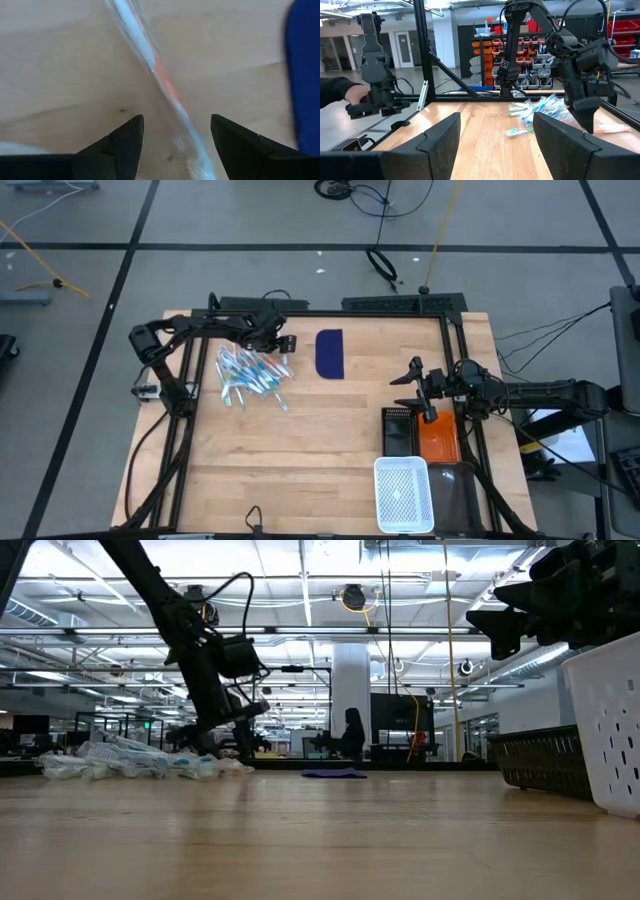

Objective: Pick & Place Toothbrushes
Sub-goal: Put the orange toothbrush into the white bin

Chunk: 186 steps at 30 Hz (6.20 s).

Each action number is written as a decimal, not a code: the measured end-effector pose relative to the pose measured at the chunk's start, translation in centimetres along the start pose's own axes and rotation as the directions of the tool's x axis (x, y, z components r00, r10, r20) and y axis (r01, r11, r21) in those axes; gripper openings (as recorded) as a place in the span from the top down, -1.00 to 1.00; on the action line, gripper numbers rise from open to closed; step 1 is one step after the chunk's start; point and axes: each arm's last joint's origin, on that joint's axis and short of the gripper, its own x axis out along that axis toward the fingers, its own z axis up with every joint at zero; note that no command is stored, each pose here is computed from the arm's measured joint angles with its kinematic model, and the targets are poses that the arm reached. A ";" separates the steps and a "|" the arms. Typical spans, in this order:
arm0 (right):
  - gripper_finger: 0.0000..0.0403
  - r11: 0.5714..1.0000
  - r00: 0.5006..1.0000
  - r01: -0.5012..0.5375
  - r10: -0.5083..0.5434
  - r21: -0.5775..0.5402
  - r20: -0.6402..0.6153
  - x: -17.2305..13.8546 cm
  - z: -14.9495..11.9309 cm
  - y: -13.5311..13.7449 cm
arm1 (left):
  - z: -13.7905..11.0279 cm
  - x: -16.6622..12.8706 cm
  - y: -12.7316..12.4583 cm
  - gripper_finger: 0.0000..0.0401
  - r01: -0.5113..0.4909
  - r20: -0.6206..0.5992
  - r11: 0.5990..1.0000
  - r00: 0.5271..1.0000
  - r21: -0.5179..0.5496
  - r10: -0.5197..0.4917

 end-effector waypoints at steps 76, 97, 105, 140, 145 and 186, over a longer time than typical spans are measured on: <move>-0.20 0.970 0.972 0.175 -0.197 0.171 0.125 0.7 0.8 -0.8 | -11.0 -8.5 -16.3 0.96 0.495 0.271 0.520 0.489 0.696 -0.829; -0.20 0.956 0.962 0.223 -0.248 0.191 0.113 2.7 0.5 -1.7 | -13.1 -5.2 -23.3 0.93 0.451 0.203 0.453 0.500 0.769 -0.842; -0.20 0.956 0.961 0.220 -0.246 0.192 0.127 2.8 0.5 -1.8 | -13.3 -4.4 -24.0 0.94 0.452 0.199 0.454 0.505 0.768 -0.840; 0.91 0.978 0.970 0.162 -0.182 0.128 0.162 4.4 1.6 -2.1 | -14.0 -4.6 -24.1 0.89 0.441 0.202 0.456 0.510 0.773 -0.836; 0.91 0.978 0.970 0.160 -0.181 0.131 0.163 4.4 1.6 -2.1 | -14.0 -4.6 -24.1 0.93 0.426 0.218 0.470 0.517 0.773 -0.827; 0.91 0.955 0.967 -0.256 0.255 0.149 0.028 1.2 3.1 4.9 | -12.9 -7.2 -22.4 0.14 0.309 0.164 0.494 0.693 0.813 -0.702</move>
